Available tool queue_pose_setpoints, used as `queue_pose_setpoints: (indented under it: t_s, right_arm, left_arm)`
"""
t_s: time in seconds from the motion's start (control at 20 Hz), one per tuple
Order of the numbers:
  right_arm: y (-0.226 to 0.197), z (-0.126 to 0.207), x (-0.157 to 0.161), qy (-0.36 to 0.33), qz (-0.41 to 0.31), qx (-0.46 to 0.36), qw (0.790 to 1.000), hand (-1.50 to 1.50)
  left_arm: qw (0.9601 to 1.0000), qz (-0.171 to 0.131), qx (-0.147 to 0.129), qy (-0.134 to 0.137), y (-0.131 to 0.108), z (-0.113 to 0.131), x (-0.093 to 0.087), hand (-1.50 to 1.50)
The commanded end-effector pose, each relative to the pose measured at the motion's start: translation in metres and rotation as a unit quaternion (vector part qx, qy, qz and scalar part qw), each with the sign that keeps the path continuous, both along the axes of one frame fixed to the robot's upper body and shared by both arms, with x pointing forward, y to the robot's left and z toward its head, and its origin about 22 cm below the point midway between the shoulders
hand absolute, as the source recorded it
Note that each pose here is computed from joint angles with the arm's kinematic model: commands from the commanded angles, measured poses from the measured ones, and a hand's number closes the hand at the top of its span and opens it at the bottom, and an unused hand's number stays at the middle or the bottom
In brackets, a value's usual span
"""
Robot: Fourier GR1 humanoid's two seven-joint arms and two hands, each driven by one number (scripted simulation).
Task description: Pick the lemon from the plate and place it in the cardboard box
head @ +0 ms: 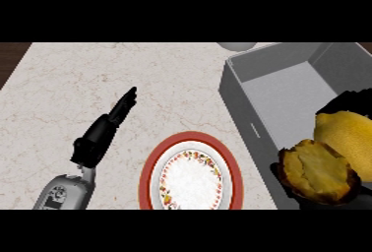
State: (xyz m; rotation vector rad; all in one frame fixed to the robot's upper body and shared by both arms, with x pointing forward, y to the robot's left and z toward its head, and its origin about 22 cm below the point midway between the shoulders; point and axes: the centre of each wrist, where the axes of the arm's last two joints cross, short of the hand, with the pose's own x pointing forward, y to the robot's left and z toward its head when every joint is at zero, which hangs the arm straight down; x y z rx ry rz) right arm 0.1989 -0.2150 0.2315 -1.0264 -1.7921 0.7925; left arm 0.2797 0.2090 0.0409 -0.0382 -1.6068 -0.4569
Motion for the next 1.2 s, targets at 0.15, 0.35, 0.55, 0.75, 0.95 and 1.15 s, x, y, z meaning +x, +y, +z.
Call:
queue_pose_setpoints:
  t_s: [0.15, 0.35, 0.55, 0.75, 0.95, 1.15]
  right_arm:
    - [-0.028, 0.039, 0.065, 0.03, -0.014, 0.01, 0.999, 1.5]
    - [-0.008, -0.012, 0.086, 0.055, -0.012, -0.049, 0.997, 1.5]
    - [0.002, -0.025, 0.108, 0.068, -0.019, -0.051, 0.996, 1.5]
    - [0.002, -0.065, 0.129, 0.116, -0.025, -0.019, 0.993, 1.5]
    - [-0.011, -0.086, 0.145, 0.185, -0.034, 0.056, 0.981, -1.5]
    - [-0.014, -0.112, 0.149, 0.179, -0.015, 0.082, 0.98, -1.5]
  left_arm:
    - [1.0, 0.0, 0.004, -0.001, -0.004, -0.002, 0.012, 0.0]
    - [1.0, 0.004, 0.002, 0.005, -0.011, -0.002, 0.007, 0.0]
    - [0.9999, -0.005, 0.003, 0.009, -0.016, -0.002, -0.01, 0.0]
    - [0.9999, -0.012, 0.008, -0.002, 0.0, 0.012, 0.007, 0.0]
    - [1.0, -0.002, -0.004, 0.005, -0.014, 0.008, 0.008, 0.0]
    - [1.0, -0.001, 0.002, 0.002, -0.006, 0.009, 0.003, 0.0]
